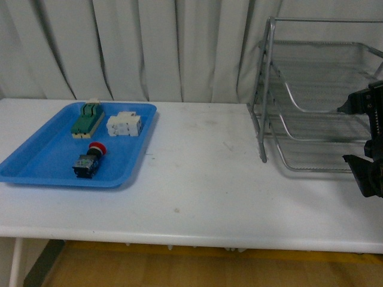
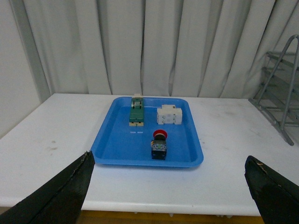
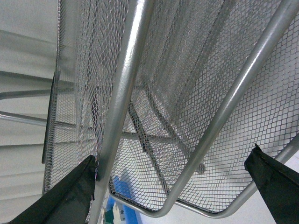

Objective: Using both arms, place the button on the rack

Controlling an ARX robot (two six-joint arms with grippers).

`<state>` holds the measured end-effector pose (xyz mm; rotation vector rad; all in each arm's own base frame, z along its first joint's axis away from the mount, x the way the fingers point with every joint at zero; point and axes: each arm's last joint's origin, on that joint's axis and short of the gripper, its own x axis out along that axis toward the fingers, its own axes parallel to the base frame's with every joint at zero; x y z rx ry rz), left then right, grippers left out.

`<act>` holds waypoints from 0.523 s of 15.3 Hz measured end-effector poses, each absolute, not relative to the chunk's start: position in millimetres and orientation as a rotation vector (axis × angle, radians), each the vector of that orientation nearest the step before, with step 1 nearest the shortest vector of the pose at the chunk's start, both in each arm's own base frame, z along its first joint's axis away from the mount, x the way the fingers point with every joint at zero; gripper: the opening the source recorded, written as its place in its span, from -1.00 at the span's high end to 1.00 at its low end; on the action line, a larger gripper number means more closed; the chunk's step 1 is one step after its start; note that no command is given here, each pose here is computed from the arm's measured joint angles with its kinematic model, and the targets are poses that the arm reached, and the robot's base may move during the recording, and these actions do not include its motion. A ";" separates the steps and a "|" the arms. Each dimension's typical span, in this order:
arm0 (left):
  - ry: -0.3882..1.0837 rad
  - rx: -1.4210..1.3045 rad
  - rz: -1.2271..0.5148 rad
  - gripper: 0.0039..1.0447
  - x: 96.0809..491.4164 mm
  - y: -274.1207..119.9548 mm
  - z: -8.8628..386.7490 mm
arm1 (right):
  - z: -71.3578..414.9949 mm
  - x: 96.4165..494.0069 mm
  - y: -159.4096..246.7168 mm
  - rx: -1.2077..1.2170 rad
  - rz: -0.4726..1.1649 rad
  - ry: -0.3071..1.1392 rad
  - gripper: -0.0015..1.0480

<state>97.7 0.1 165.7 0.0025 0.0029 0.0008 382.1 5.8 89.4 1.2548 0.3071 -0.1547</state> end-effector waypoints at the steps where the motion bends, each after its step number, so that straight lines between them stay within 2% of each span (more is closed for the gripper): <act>1: 0.003 0.002 0.001 -0.88 97.7 0.1 165.7 | 89.4 382.1 5.8 1.248 -0.149 0.301 -0.87; 4: 0.003 0.002 0.001 -0.88 97.7 0.1 165.7 | 86.6 373.2 5.9 1.220 -0.112 0.263 -0.87; 8: 0.003 0.002 0.001 -0.88 97.7 0.1 165.7 | 75.4 356.8 6.2 1.209 -0.119 0.299 -0.87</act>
